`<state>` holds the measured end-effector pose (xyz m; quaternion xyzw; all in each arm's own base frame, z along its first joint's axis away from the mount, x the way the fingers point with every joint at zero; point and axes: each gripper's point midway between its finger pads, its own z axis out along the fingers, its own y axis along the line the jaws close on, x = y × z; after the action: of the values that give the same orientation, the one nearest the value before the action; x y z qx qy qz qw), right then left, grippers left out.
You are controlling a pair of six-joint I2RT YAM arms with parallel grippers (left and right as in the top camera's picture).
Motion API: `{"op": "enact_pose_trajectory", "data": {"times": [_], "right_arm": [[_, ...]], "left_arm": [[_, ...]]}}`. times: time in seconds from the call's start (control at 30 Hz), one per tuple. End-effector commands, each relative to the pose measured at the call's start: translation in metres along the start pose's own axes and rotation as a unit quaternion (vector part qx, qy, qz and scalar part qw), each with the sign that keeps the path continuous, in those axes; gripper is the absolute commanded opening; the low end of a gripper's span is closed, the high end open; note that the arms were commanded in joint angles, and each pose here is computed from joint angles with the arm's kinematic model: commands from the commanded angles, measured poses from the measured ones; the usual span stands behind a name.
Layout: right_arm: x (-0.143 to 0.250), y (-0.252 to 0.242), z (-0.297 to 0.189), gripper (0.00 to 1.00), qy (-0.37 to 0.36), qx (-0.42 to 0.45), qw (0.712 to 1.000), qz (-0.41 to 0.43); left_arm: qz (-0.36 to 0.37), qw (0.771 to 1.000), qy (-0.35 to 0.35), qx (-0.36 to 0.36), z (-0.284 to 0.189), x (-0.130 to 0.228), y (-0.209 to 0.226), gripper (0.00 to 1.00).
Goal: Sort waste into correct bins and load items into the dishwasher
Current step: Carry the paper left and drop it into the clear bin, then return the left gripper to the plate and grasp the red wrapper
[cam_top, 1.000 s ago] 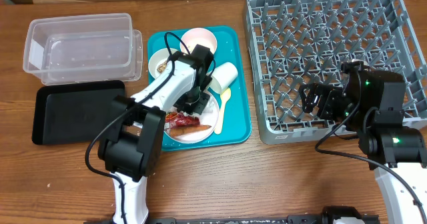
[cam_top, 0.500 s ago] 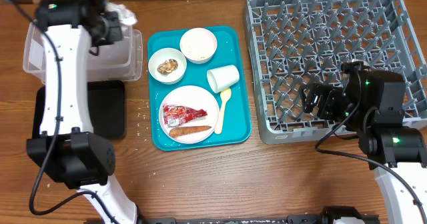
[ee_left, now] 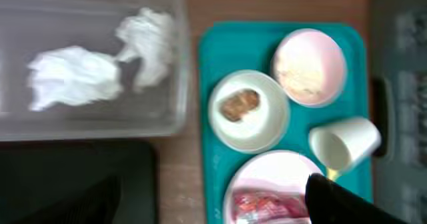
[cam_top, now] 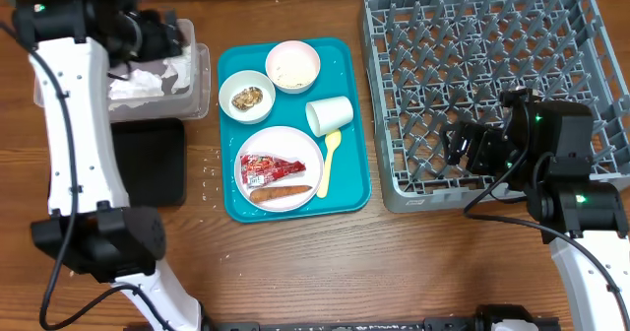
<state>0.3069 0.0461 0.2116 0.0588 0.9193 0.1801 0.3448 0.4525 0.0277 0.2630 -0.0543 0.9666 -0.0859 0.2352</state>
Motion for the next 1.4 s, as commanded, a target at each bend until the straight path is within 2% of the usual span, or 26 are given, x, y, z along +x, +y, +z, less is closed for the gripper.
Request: {"op": "enact_pose_trajectory", "data": {"times": [0.0,0.07,0.17,0.3,0.47,0.5,0.57,0.67,0.8,0.87,0.93,0.97,1.0,1.07,1.37], "right_arm": [[-0.011,0.003,-0.005,1.00,-0.015,-0.003,1.000,-0.006],[-0.011,0.003,-0.005,1.00,-0.015,-0.002,1.000,-0.006],[-0.012,0.001,0.002,1.00,-0.010,-0.002,1.000,-0.004],[-0.004,-0.004,0.015,1.00,0.017,0.003,1.000,0.005],[0.005,-0.009,0.024,1.00,0.044,0.009,0.999,0.014],[0.005,-0.010,0.025,1.00,0.045,0.009,0.999,0.014],[0.004,-0.010,0.025,1.00,0.043,0.009,0.999,0.014],[0.004,-0.010,0.025,1.00,0.043,0.009,0.999,0.013],[0.005,-0.010,0.025,1.00,0.044,0.009,0.999,0.014],[0.005,-0.010,0.025,1.00,0.044,0.009,0.999,0.014],[0.005,-0.010,0.025,1.00,0.044,0.009,0.999,0.014],[0.005,-0.010,0.025,1.00,0.044,0.009,0.999,0.014],[0.005,-0.010,0.025,1.00,0.044,0.009,0.999,0.014],[0.005,-0.010,0.025,1.00,0.044,0.009,0.999,0.014],[0.007,-0.010,0.025,1.00,0.048,0.010,0.999,0.015]], "left_arm": [[0.042,0.990,0.125,0.041,0.003,0.064,-0.057,0.86],[0.068,0.982,0.178,0.019,0.009,0.092,-0.068,0.82],[0.136,0.962,0.235,-0.013,0.027,0.130,-0.092,0.82],[0.166,0.947,0.272,-0.033,0.074,0.171,-0.108,0.83],[0.177,0.945,0.273,-0.009,0.126,0.201,-0.110,0.83],[0.214,0.938,0.271,0.034,0.140,0.211,-0.117,0.82],[0.254,0.929,0.260,0.064,0.157,0.221,-0.121,0.82],[0.266,0.933,0.234,0.065,0.183,0.230,-0.116,0.83],[0.266,0.933,0.232,0.066,0.191,0.237,-0.113,0.80],[0.266,0.932,0.237,0.065,0.192,0.242,-0.111,0.73],[0.264,0.931,0.244,0.064,0.191,0.246,-0.109,0.51],[0.264,0.931,0.245,0.064,0.191,0.247,-0.109,0.36],[0.264,0.931,0.245,0.064,0.190,0.246,-0.109,0.28],[0.257,0.934,0.242,0.062,0.188,0.240,-0.110,0.04],[0.248,0.942,0.216,0.069,0.132,0.175,-0.135,0.04]]}}
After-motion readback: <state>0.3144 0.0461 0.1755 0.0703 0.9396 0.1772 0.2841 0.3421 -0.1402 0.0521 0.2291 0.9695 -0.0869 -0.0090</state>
